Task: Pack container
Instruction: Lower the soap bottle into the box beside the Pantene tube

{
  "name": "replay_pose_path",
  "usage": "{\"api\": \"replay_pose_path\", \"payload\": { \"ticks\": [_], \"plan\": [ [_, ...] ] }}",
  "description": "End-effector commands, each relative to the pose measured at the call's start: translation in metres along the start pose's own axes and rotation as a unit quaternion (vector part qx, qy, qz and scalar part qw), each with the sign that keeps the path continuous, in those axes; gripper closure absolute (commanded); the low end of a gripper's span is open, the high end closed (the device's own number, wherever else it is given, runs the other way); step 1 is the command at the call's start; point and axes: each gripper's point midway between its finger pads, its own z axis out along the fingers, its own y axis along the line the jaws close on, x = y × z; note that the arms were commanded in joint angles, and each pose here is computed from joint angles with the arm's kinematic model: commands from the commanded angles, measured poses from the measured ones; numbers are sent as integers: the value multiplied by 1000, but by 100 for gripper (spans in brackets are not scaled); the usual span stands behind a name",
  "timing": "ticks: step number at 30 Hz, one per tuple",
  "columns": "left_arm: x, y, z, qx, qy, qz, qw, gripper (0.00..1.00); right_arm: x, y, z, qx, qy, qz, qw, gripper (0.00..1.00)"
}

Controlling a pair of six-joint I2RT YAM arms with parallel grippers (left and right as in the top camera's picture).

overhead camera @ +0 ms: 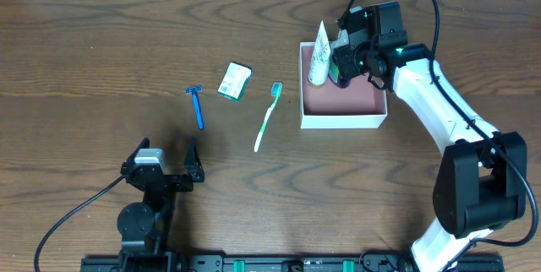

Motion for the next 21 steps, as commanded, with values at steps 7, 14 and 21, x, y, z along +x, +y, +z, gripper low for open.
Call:
{"api": "replay_pose_path", "payload": {
  "ticks": [7, 14, 21],
  "plan": [
    [15, 3, 1, -3, 23, 1, 1000, 2, -11, 6, -3, -6, -15, 0, 1000, 50],
    [15, 3, 1, -3, 23, 1, 1000, 2, -16, 6, -3, -5, -25, 5, 1000, 48],
    [15, 3, 1, -3, 23, 1, 1000, 2, -21, 7, -4, -10, -34, 31, 999, 47]
  ]
}}
